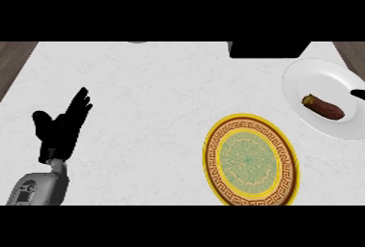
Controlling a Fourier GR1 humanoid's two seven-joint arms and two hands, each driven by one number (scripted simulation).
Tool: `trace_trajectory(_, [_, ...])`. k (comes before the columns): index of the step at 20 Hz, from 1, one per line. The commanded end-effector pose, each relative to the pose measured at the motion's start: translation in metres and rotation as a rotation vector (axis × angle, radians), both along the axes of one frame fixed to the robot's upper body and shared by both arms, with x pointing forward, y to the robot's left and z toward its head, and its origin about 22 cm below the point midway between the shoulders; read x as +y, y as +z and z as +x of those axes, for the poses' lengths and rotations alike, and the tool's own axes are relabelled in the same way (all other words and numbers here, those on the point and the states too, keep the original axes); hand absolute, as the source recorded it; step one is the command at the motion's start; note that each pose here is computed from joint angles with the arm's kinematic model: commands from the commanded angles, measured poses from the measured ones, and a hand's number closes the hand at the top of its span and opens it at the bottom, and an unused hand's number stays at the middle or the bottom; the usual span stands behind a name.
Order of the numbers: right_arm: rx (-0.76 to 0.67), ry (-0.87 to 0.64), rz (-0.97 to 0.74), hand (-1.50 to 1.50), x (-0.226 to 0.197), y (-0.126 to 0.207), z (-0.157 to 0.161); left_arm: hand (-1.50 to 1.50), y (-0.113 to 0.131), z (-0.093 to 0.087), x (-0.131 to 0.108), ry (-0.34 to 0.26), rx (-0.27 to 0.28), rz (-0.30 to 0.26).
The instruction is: Pick the sweet potato from the plate and place it in the plate
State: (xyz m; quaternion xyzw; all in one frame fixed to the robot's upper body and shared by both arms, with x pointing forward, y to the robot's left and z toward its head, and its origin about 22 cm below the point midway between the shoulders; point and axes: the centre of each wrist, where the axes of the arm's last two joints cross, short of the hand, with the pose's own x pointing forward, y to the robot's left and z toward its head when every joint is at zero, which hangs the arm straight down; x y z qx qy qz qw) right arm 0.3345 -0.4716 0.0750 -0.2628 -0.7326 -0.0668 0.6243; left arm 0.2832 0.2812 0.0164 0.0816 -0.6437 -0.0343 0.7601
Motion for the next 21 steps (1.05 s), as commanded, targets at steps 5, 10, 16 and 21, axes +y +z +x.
trace_trajectory(5, [-0.009, -0.022, -0.031, -1.50, -0.035, -0.003, -0.032, 0.00, 0.005, -0.003, 0.007, -0.008, -0.013, 0.004])
trace_trajectory(10, [-0.013, -0.039, 0.000, -1.50, -0.040, -0.025, -0.041, 0.00, 0.004, 0.010, 0.010, -0.002, -0.001, -0.001])
trace_trajectory(16, [0.056, -0.075, -0.074, -1.50, -0.072, -0.020, -0.070, 0.00, 0.005, 0.001, -0.003, -0.006, 0.004, -0.004])
trace_trajectory(21, [0.091, -0.083, -0.061, -1.50, -0.090, -0.009, -0.084, 0.00, -0.002, -0.011, 0.006, -0.017, -0.003, 0.001])
